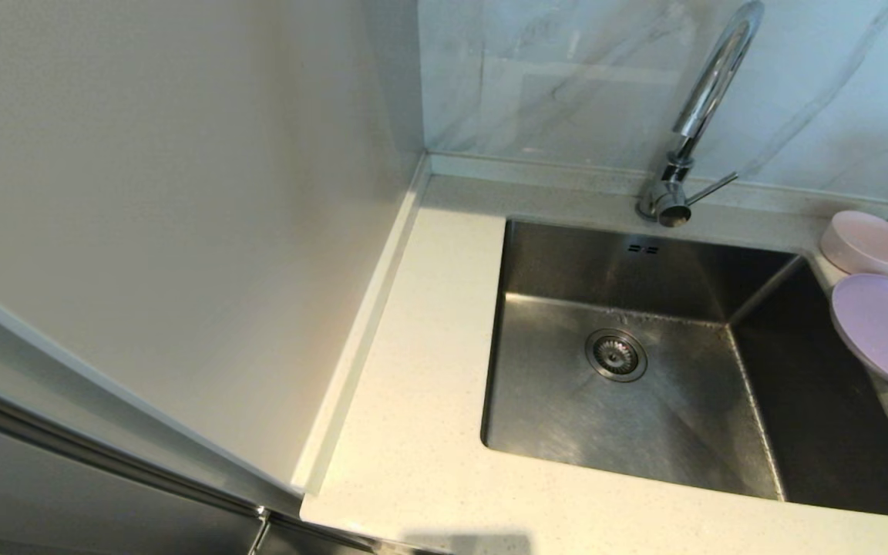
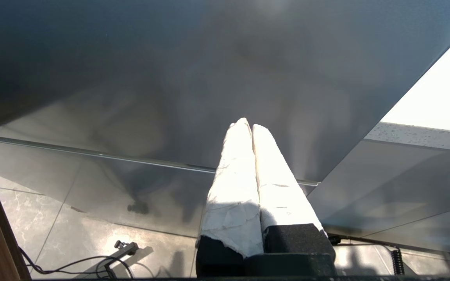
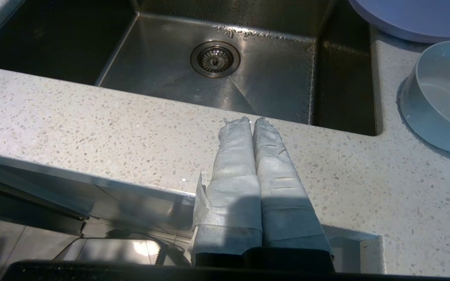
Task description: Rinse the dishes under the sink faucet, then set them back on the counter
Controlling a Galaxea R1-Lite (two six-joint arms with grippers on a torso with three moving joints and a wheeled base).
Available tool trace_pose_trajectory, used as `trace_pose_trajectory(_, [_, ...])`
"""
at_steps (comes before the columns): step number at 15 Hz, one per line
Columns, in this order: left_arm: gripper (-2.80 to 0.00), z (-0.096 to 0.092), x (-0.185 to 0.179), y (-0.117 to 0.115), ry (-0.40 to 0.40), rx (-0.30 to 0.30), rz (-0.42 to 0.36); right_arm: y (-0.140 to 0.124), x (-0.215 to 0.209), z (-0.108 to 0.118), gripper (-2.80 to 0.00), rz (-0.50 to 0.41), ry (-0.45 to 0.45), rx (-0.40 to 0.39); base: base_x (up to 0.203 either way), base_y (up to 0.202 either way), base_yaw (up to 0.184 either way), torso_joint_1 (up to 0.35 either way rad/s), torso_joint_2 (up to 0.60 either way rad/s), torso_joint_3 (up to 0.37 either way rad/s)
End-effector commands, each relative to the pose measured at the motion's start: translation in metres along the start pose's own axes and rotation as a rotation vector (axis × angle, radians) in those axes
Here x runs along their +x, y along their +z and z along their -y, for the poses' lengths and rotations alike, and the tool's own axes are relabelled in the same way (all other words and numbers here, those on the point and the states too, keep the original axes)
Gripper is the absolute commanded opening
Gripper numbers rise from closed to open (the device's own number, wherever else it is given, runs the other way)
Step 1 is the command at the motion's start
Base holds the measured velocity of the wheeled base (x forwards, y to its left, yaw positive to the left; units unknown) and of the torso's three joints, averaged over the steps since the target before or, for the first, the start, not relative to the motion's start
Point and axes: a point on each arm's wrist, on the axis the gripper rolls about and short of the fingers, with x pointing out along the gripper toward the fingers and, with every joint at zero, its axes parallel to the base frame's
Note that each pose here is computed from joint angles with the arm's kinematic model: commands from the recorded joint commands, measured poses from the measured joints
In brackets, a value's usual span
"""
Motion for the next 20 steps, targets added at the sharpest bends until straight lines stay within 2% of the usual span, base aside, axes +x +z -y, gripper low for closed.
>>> trace_pose_trajectory(1, [-2.8, 0.0, 0.0, 0.0, 0.001, 0.0, 0.0, -0.002, 0.0007, 0.0001, -2.8, -0.009, -0.001, 0.0, 0.0, 0.0, 0.0, 0.0, 0.0, 0.0])
trace_pose_trajectory(20, [-2.8, 0.0, 0.0, 0.0, 0.001, 0.0, 0.0, -0.0018, 0.0006, 0.0, -2.8, -0.009, 0.003, -0.004, 0.0, 0.0, 0.0, 0.0, 0.0, 0.0])
